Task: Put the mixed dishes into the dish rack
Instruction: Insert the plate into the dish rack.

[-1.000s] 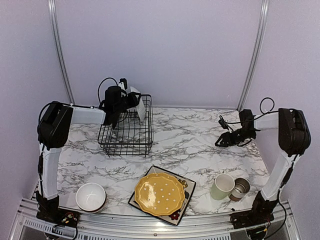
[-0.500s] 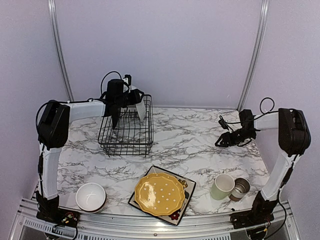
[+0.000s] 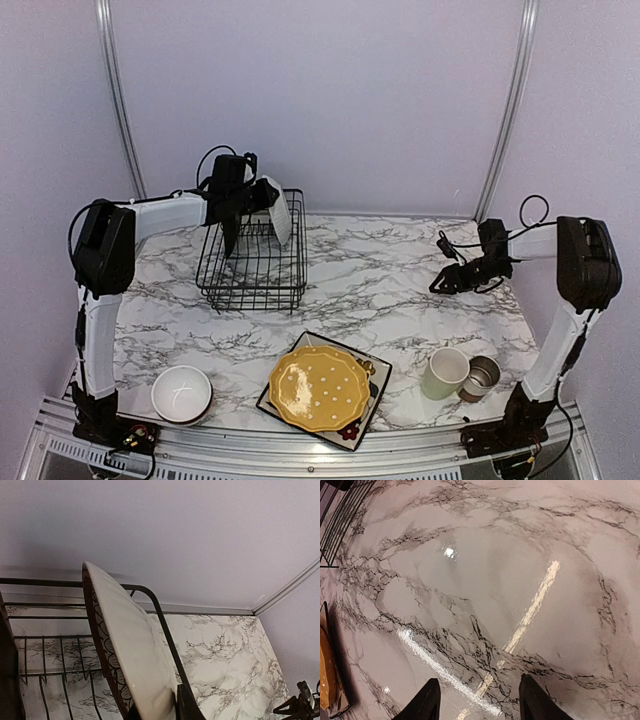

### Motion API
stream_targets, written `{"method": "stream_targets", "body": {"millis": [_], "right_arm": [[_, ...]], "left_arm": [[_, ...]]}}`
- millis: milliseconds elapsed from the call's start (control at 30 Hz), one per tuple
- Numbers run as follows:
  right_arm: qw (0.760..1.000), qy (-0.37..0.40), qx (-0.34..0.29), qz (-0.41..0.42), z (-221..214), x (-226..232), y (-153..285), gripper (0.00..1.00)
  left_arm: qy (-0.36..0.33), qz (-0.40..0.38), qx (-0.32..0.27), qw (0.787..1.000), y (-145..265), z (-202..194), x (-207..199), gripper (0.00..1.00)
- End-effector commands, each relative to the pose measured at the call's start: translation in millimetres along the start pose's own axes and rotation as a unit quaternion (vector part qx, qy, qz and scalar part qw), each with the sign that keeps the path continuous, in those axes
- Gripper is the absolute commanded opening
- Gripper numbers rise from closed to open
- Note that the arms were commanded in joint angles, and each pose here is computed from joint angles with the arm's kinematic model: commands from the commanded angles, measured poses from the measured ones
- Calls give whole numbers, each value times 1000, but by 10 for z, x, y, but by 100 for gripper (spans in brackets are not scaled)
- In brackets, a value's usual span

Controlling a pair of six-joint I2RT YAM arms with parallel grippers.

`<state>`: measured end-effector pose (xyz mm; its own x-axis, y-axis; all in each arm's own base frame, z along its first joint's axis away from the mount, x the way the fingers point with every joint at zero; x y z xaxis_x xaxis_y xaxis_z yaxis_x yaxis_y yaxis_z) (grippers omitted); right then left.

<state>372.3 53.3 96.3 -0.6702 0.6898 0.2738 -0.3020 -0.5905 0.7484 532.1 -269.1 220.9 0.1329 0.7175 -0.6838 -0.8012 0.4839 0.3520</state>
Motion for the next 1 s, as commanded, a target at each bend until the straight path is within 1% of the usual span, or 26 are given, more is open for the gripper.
{"method": "stream_targets", "body": {"millis": [0,100,200,300,467,500,567,600,633,733,867,967], "right_arm": [[1000,16,-13,-2,133,1,71,52],[1000,16,-14,-2,134,1,74,52],[1000,15,-14,-2,134,0,72,52],[1000,16,-14,-1,137,2,75,52],[1000,18,-15,-2,146,14,90,52],[1000,18,-16,-2,148,11,88,52],[1000,17,-15,-1,146,9,82,52],[1000,16,-15,1,143,8,75,52],[1000,16,-15,2,144,10,76,52],[1000,18,-16,0,148,16,91,52],[1000,19,-18,-1,158,21,101,53],[1000,19,-18,0,161,20,100,53]], "left_arm": [[-43,-57,5,997,184,121,-340,13],[-71,-78,20,994,221,105,-402,11],[-85,-72,27,993,231,124,-381,11],[-75,-54,48,995,213,108,-279,11],[-53,-74,73,993,306,45,-306,11],[-50,-78,76,993,316,37,-314,13],[-48,-78,84,992,321,30,-325,27],[-49,-71,83,993,323,46,-322,31],[-50,-58,81,994,324,49,-291,33],[-57,-35,76,995,351,56,-238,38],[-60,-20,74,995,364,60,-207,39],[-62,-5,58,996,382,123,-201,41]]}}
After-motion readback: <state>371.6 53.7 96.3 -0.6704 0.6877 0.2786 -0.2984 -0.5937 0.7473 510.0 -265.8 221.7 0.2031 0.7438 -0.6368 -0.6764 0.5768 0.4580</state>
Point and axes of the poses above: each gripper's point midway between its finger pads, its own y axis back along the fingers, its own x axis along the line the jaws close on, z = x × y, the point moved 6 cm from there along y, back along the fingers, and after that the axes turned 14 degrees about y, right-handed, at the moved point
